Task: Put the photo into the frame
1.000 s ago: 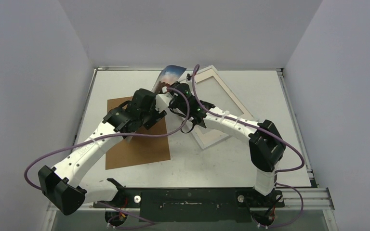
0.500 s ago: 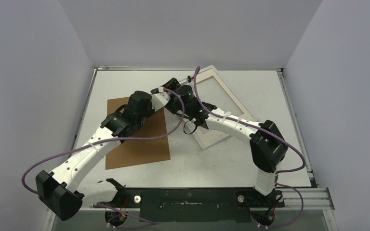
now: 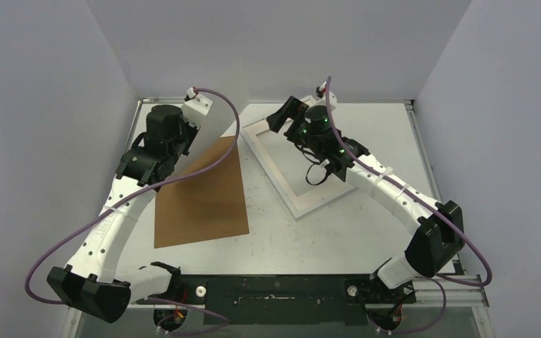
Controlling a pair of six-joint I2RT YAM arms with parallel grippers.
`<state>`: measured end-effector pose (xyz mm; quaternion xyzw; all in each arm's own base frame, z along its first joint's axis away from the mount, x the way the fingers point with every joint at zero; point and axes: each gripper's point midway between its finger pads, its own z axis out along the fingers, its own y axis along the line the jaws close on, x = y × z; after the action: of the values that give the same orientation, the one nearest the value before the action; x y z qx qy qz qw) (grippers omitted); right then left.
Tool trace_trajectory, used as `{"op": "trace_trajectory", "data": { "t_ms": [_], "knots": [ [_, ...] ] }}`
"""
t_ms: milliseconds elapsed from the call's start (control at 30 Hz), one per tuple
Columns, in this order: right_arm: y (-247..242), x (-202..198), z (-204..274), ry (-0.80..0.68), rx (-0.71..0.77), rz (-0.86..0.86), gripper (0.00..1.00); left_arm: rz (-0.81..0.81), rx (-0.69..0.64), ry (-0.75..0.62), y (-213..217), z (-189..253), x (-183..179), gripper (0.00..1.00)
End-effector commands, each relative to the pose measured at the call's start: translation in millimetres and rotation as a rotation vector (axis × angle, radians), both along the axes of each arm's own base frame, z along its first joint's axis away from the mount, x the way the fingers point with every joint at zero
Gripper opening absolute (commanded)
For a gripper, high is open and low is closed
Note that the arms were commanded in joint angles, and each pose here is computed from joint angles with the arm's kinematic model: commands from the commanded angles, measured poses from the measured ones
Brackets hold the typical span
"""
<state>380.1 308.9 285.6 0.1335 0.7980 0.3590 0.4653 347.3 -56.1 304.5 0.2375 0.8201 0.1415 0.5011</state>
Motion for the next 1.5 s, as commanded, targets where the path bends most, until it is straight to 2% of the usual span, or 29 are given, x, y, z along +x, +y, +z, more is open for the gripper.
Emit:
{"op": "trace_trajectory", "data": {
  "t_ms": [0,100,200,300,500,633,733,800,1100,1333,1400,1467],
  "knots": [
    [-75,25,2,-0.053,-0.292,-0.092,0.92,-0.029,-0.137,-0.13,-9,54,2,0.0],
    [-95,25,-9,-0.034,-0.44,-0.102,0.97,-0.029,-0.176,-0.135,-9,63,1,0.0],
    [-115,18,-42,0.052,-0.567,-0.12,0.99,-0.038,-0.224,-0.127,-10,69,1,0.0],
    [-125,4,-74,0.093,-0.662,-0.112,0.97,-0.036,-0.267,-0.123,-7,75,2,0.0],
    [-80,-47,-111,0.051,-0.779,0.04,0.93,0.0,-0.323,-0.121,12,83,5,0.0],
    [-67,-64,-135,0.075,-0.795,0.093,0.86,0.001,-0.36,-0.108,17,85,3,0.0],
    [-61,-74,-150,0.09,-0.802,0.13,0.74,-0.017,-0.369,-0.097,17,85,-1,0.0],
    [-59,-81,-163,0.118,-0.82,0.158,0.7,-0.021,-0.37,-0.102,17,87,-3,0.0],
    [-49,-103,-201,0.155,-0.835,0.235,0.7,-0.006,-0.357,-0.088,23,86,-7,0.0],
    [-47,-103,-215,0.158,-0.841,0.239,0.68,-0.003,-0.364,-0.078,24,80,-11,0.0],
    [-47,-102,-217,0.154,-0.848,0.235,0.63,-0.004,-0.357,-0.071,24,77,-11,0.0],
    [-47,-101,-221,0.156,-0.852,0.229,0.51,0.002,-0.352,-0.057,25,75,-11,0.0]
  ]
}}
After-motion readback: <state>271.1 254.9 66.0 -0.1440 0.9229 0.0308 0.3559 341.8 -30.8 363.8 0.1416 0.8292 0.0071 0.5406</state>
